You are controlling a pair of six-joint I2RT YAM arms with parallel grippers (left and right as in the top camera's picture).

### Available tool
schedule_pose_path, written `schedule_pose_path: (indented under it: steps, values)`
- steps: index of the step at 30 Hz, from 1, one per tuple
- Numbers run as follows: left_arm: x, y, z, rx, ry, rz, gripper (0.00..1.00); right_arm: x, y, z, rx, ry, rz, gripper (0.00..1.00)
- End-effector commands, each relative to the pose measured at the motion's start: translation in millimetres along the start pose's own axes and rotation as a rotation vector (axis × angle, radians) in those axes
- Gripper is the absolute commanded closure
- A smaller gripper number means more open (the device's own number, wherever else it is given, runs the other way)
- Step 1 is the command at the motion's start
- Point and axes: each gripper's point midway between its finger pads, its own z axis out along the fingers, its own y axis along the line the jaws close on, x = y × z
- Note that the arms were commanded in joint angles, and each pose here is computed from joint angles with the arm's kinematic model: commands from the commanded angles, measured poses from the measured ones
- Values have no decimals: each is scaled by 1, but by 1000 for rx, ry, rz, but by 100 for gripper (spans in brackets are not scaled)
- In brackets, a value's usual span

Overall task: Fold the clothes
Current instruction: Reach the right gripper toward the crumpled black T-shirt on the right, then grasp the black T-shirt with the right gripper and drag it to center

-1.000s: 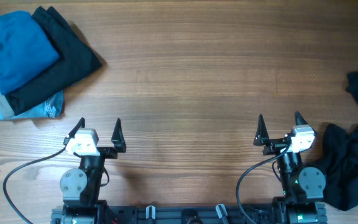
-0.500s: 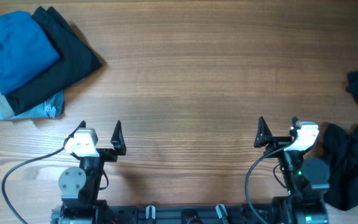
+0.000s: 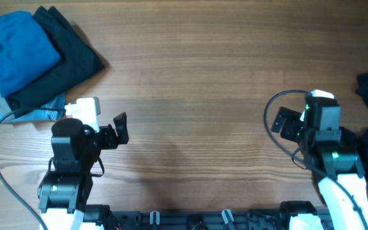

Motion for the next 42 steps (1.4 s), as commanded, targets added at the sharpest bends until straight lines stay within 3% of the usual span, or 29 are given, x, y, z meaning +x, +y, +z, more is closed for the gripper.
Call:
schedule_pose_path:
  steps: [1, 5, 9, 10, 14, 18, 20, 21, 22, 23, 25, 26, 27, 29, 32, 35, 36, 37, 39, 42]
  values:
    - [3, -7, 6, 38, 46, -9, 0, 12, -72, 13, 375, 21, 337, 1]
    - [7, -6, 11, 34, 67, -11, 0, 44, -126, 36, 561, 185, 481, 3]
    - [7, -6, 11, 34, 68, -11, 0, 62, -138, 55, 580, 295, 535, 41]
    - [7, -6, 11, 34, 68, -11, 0, 66, -140, 57, 597, 313, 525, 45]
    - [8, -6, 11, 33, 72, -12, 0, 75, -145, 75, 647, 358, 498, 39]
    - [8, -6, 11, 33, 72, -12, 0, 80, -146, 86, 660, 379, 488, 44]
    - [8, -6, 11, 33, 73, -12, 0, 82, -145, 89, 655, 392, 486, 94]
    - [8, -6, 11, 33, 72, -12, 0, 83, -140, 92, 622, 406, 490, 96]
    - [8, -6, 11, 33, 72, -12, 0, 82, -128, 99, 538, 425, 469, 96]
    - [8, -6, 11, 33, 72, -12, 0, 76, -99, 113, 323, 458, 387, 96]
    - [7, -6, 11, 33, 71, -12, 0, 58, -7, 118, -282, 454, 149, 96]
    - [6, -6, 11, 34, 64, -11, 0, 44, 60, 89, -711, 379, -5, 96]
    - [4, -7, 11, 36, 57, -10, 0, 43, 80, 76, -825, 361, -43, 96]
    - [1, -7, 11, 38, 44, -8, 0, 47, 133, 46, -1028, 339, -177, 96]
    - [-1, -8, 11, 40, 35, -7, 0, 58, 195, 24, -1123, 315, -315, 96]
    - [-3, -7, 16, 40, 36, -7, 0, 31, 280, -7, -1173, 41, -380, 96]
    - [-3, -7, 19, 40, 39, -8, 0, 20, 299, -18, -1165, -74, -380, 66]
    - [-3, -7, 22, 39, 44, -9, 0, 15, 306, -19, -1130, -130, -381, 0]
    - [-1, -6, 28, 36, 59, -10, 0, 22, 297, -2, -1034, -85, -358, 0]
    - [2, -5, 34, 35, 76, -17, 0, 24, 248, 31, -740, -38, -365, 0]
